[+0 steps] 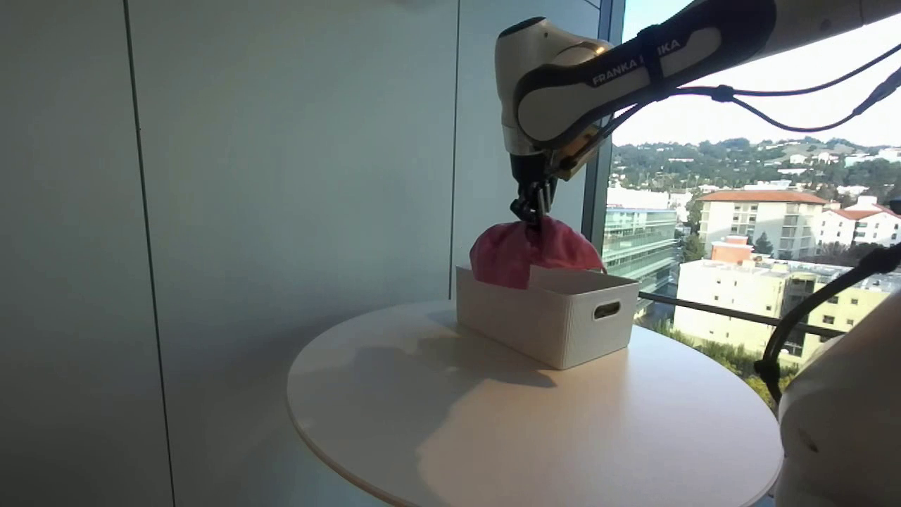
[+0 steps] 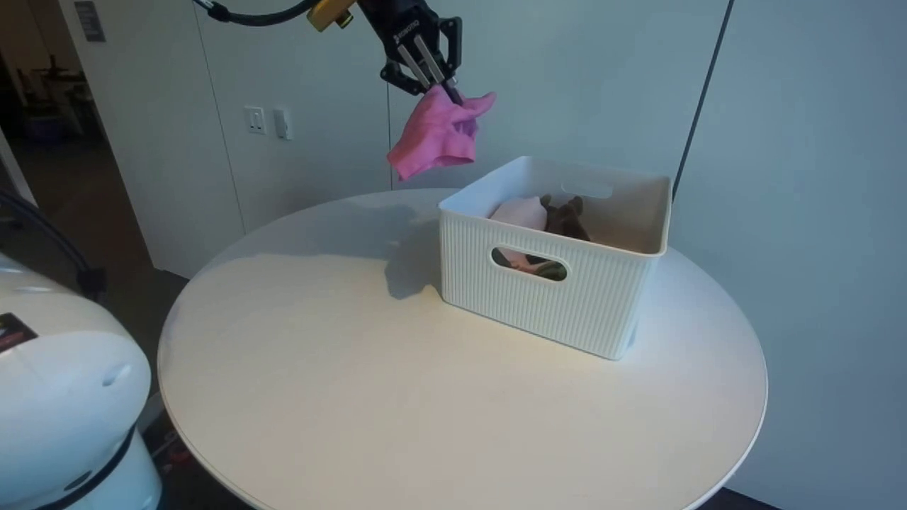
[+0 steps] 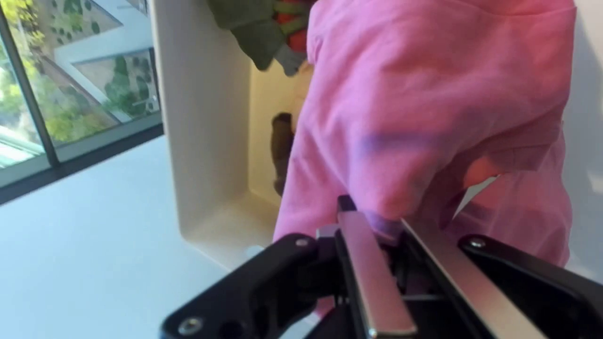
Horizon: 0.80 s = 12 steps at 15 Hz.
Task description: Move the clothes to the box
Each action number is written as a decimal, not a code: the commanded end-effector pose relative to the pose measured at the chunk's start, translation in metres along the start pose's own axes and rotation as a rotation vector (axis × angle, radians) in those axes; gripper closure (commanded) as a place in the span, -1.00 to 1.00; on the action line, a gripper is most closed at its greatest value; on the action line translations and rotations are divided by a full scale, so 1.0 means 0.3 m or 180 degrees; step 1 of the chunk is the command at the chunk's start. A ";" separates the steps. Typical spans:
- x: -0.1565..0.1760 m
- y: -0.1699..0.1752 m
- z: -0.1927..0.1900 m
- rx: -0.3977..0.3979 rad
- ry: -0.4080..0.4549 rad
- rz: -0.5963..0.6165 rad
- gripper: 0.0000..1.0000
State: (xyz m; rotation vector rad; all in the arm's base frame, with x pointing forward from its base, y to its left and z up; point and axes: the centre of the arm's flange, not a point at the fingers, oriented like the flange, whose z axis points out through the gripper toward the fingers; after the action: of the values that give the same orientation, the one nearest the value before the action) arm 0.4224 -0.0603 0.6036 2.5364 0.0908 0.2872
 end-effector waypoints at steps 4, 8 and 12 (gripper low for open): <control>-0.103 0.309 0.095 -0.0293 0.0155 0.0361 0.83; 0.006 0.380 0.144 -0.0224 0.0415 0.0216 0.83; 0.098 0.447 0.265 0.0048 0.0426 0.0245 0.78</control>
State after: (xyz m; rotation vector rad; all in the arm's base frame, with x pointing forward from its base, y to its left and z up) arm 0.4336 -0.1839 0.6145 2.4926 0.0211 0.4650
